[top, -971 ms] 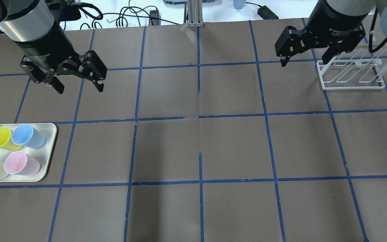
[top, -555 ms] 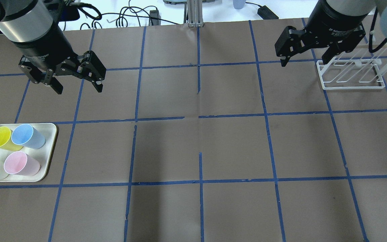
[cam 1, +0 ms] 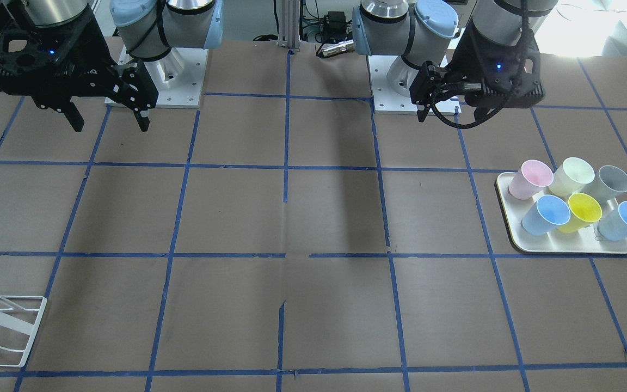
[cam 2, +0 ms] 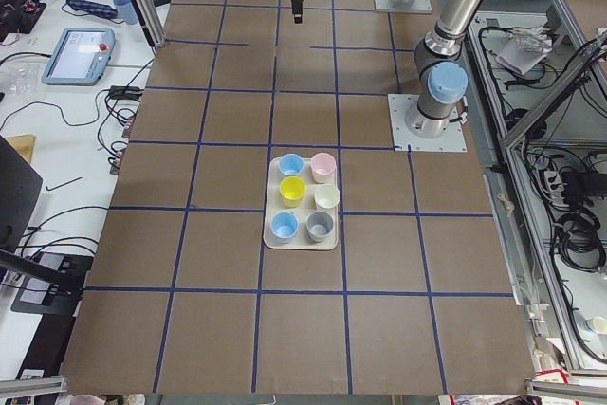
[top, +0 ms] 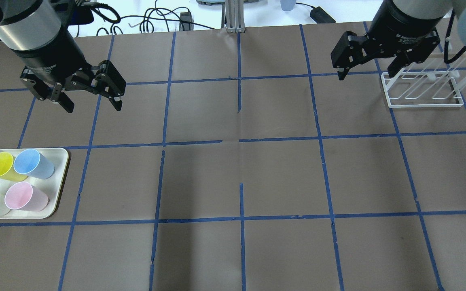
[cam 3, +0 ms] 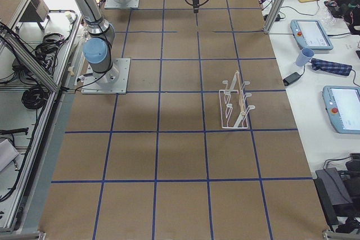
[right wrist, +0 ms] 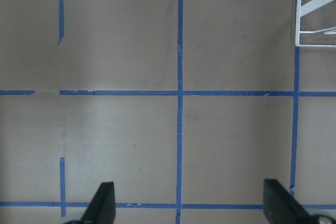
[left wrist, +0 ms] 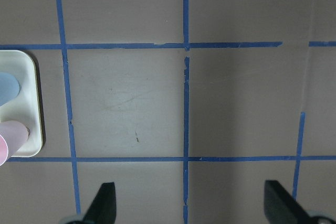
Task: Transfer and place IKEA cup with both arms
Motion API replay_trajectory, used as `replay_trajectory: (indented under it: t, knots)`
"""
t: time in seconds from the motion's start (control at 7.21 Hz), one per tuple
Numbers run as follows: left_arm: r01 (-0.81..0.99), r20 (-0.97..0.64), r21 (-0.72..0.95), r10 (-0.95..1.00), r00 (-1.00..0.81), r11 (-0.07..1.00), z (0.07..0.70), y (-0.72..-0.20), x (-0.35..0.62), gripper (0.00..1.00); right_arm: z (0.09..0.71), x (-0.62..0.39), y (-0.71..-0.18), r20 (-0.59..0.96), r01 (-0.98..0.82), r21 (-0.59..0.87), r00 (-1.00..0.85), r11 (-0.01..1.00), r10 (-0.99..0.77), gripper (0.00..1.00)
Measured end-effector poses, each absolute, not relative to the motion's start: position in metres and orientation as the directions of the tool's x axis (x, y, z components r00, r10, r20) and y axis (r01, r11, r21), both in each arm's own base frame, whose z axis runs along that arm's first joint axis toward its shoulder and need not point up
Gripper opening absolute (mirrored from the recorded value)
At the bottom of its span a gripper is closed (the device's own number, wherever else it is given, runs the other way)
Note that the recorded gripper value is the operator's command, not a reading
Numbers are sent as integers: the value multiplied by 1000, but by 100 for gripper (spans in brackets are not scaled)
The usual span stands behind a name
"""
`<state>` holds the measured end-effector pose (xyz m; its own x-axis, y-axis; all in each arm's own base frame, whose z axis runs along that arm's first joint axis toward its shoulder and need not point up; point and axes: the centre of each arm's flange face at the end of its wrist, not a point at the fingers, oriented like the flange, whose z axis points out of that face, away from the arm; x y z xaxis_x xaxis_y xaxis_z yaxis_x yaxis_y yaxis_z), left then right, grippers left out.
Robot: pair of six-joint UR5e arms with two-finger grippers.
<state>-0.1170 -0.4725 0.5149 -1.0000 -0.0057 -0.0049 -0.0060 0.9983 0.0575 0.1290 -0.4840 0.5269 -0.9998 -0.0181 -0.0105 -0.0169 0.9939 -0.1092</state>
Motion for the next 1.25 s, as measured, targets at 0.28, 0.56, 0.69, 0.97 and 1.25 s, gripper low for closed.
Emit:
replay_trajectory:
  t: [0.28,0.56,0.69,0.97,1.25]
  knots:
    - [18,-6,53,18,-1000,998,517,-470,-118,100,527,129,-484,-11,-17,-110,-1000,994,-18,100]
    - [55,-5,46,55,-998,997,520,-468,-118,100,527,129,-484,-12,-17,-110,-1000,994,-18,100]
    - [59,-2,41,59,-998,997,521,-468,-118,100,527,129,-484,-11,-17,-110,-1000,994,-18,100]
    - [58,1,31,58,-998,998,522,-470,-116,100,527,129,-484,-11,-17,-110,-1000,994,-18,100]
    - [58,0,18,58,-998,998,522,-472,-115,100,527,129,-484,-11,-17,-110,-1000,994,-18,100]
